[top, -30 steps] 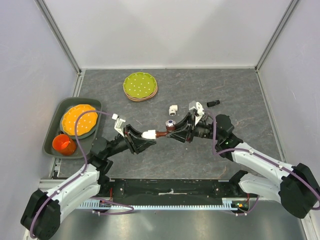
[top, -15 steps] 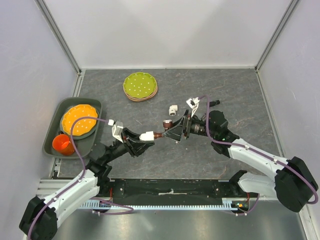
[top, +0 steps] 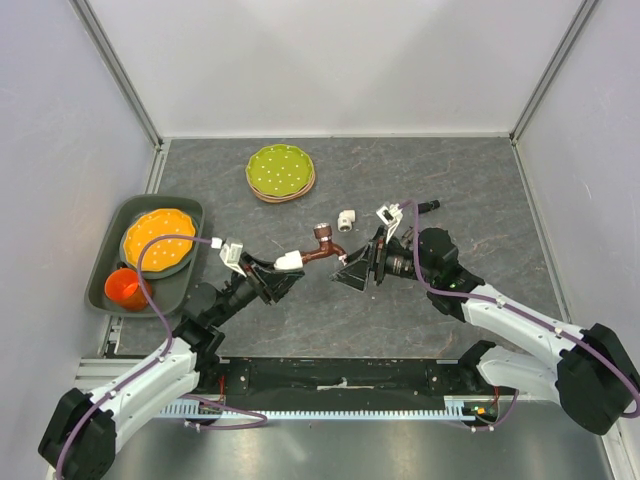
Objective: Install the water faucets
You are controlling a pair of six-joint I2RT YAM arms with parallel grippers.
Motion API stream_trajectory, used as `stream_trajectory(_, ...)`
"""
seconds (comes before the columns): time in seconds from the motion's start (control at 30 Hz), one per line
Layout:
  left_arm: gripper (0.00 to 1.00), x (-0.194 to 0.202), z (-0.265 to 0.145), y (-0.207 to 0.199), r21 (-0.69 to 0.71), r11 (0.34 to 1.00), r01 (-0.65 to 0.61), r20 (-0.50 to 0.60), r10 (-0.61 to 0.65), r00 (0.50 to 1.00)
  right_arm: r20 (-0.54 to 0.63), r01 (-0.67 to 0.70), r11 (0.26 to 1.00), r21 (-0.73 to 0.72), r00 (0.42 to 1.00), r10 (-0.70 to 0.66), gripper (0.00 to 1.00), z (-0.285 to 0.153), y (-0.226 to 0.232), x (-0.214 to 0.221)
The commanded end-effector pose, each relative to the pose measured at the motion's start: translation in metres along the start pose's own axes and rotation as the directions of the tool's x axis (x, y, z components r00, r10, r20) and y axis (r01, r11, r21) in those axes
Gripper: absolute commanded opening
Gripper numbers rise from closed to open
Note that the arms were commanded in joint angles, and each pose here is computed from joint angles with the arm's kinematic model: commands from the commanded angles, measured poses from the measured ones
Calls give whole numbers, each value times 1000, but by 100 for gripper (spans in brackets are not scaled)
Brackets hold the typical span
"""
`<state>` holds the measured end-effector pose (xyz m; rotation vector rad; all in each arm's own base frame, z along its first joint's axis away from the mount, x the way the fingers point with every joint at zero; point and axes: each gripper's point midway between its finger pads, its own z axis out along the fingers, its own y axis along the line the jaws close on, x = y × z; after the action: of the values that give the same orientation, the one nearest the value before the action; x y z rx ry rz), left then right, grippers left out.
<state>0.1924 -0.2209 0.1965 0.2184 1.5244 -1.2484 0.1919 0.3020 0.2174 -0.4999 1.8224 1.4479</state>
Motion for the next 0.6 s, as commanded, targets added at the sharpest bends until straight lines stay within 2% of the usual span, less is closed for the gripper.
stream_trajectory(0.0, 2, -22, 3, -1, -17, 1000, 17, 102, -15, 995, -10, 25, 999, -47, 1000, -26, 98, -1, 6, 5)
stream_trajectory(0.23, 2, -14, 5, 9, -65, 998, 8, 52, -5, 999, 57, 79, 988, -131, 996, -72, 98, -6, 31, -14)
stream_trajectory(0.43, 2, -2, 7, -2, -1, 1000, -5, -30, 5, 1000, 138, 175, 983, -57, 976, -166, 98, -6, 25, -40)
stream_trajectory(0.57, 2, -2, 6, -15, 67, 998, -16, -40, 19, 999, 146, 180, 984, 2, 973, -178, 98, -2, 10, -46)
